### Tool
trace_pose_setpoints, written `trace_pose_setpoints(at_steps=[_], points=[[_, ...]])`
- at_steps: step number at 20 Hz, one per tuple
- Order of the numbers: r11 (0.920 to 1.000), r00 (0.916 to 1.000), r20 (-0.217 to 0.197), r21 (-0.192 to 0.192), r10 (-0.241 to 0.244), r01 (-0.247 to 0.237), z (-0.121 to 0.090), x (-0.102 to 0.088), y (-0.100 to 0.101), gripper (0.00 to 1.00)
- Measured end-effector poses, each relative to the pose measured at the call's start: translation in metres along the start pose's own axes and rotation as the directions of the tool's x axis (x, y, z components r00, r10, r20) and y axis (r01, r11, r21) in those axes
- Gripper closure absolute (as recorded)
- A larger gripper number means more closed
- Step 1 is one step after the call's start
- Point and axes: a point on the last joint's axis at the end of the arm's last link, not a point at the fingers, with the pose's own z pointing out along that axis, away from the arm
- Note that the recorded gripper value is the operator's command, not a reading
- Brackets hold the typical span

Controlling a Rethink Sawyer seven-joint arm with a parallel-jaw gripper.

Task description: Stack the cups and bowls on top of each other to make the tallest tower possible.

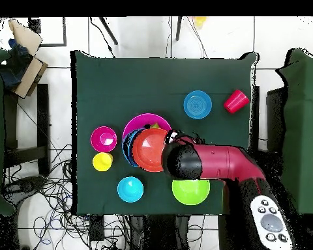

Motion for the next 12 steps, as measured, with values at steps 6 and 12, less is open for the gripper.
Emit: trace_pose_setpoints(at_steps=[6,12], points=[[1.0,0.9981,-0.062,0.002,-0.007,0.007,0.011,-0.034,0.016,0.0],[0.9999,0.9904,-0.138,0.014,0.002,0.0,0.027,-0.071,0.029,0.0]])
